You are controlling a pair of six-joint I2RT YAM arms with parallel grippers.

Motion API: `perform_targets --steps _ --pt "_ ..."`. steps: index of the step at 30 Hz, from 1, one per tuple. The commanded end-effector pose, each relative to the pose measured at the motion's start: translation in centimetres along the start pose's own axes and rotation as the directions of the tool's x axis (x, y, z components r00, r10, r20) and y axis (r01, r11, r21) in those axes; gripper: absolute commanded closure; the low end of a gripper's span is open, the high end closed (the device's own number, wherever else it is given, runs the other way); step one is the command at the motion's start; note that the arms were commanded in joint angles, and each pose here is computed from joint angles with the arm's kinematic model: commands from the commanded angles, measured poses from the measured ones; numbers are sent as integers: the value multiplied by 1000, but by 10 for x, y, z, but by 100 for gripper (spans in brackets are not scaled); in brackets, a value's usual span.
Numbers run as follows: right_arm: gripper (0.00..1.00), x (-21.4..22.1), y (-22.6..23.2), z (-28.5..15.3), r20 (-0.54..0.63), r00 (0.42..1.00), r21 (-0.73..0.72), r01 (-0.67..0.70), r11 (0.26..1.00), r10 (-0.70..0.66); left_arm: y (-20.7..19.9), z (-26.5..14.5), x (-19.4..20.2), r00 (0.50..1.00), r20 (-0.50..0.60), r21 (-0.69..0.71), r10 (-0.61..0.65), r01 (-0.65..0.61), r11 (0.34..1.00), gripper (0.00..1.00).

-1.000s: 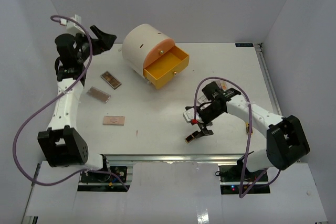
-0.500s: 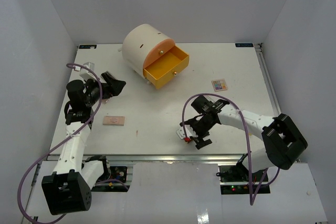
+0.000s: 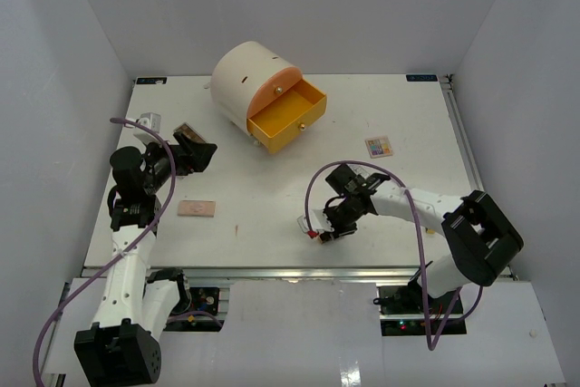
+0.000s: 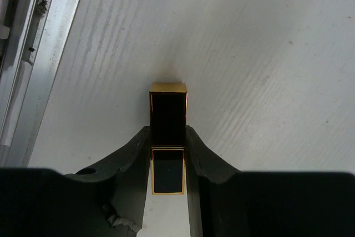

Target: Organize the makeup

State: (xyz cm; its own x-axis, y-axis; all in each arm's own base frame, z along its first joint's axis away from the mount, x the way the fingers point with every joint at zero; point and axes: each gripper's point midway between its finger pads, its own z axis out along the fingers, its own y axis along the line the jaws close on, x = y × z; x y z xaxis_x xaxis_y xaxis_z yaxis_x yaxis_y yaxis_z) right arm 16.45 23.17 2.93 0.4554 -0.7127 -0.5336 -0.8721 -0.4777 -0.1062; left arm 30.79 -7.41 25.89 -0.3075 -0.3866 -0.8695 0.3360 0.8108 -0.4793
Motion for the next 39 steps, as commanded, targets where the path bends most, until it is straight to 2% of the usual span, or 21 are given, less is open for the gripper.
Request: perform_targets --steps 1,6,13,20,24,26,27,28,29,32,36,38,39 --pt "77 -19 -36 -20 -4 1000 90 7 996 -7 -5 -4 0 1000 4 20 15 -15 1000 3" --pt "80 -52 -112 -63 10 1000 276 -9 961 6 -4 -5 -1 1000 12 11 18 -18 1000 3" --pt "80 -92 -217 -137 -69 995 551 97 829 -70 0 -4 1 1000 6 -3 15 -15 1000 3" --pt "82 -119 -276 -184 -105 990 689 139 712 -92 3 -3 3 1000 1 -14 14 -14 1000 3" --pt "79 -111 -307 -182 -150 986 723 156 673 -66 4 -2 4 1000 -4 -16 10 -11 1000 3" --pt "73 -109 -316 -180 -150 987 732 151 665 -59 4 -2 4 1000 -4 -19 10 -10 1000 3" --pt "60 -107 -319 -178 -150 987 735 148 662 -55 5 -2 4 1000 -4 -21 10 -10 1000 3" --pt "43 -105 -322 -175 -149 988 738 145 659 -51 5 -2 5 1000 -5 -24 10 -10 1000 3" --pt "35 -102 -324 -173 -148 988 744 142 653 -45 6 -2 5 1000 -6 -25 8 -8 1000 3" --pt "24 -95 -325 -174 -119 993 763 106 638 -23 5 -1 5 1000 -9 -21 6 -6 1000 3" --pt "22 -102 -322 -194 11 1000 781 -8 625 -1 3 -1 6 1000 -15 -7 1 -1 1000 3" --pt "20 -108 -312 -217 157 987 773 -134 620 18 1 0 9 1000 -25 9 -14 14 1000 3" --pt "19 -113 -303 -216 231 973 734 -178 656 6 1 0 12 999 -33 16 -26 26 1000 3"
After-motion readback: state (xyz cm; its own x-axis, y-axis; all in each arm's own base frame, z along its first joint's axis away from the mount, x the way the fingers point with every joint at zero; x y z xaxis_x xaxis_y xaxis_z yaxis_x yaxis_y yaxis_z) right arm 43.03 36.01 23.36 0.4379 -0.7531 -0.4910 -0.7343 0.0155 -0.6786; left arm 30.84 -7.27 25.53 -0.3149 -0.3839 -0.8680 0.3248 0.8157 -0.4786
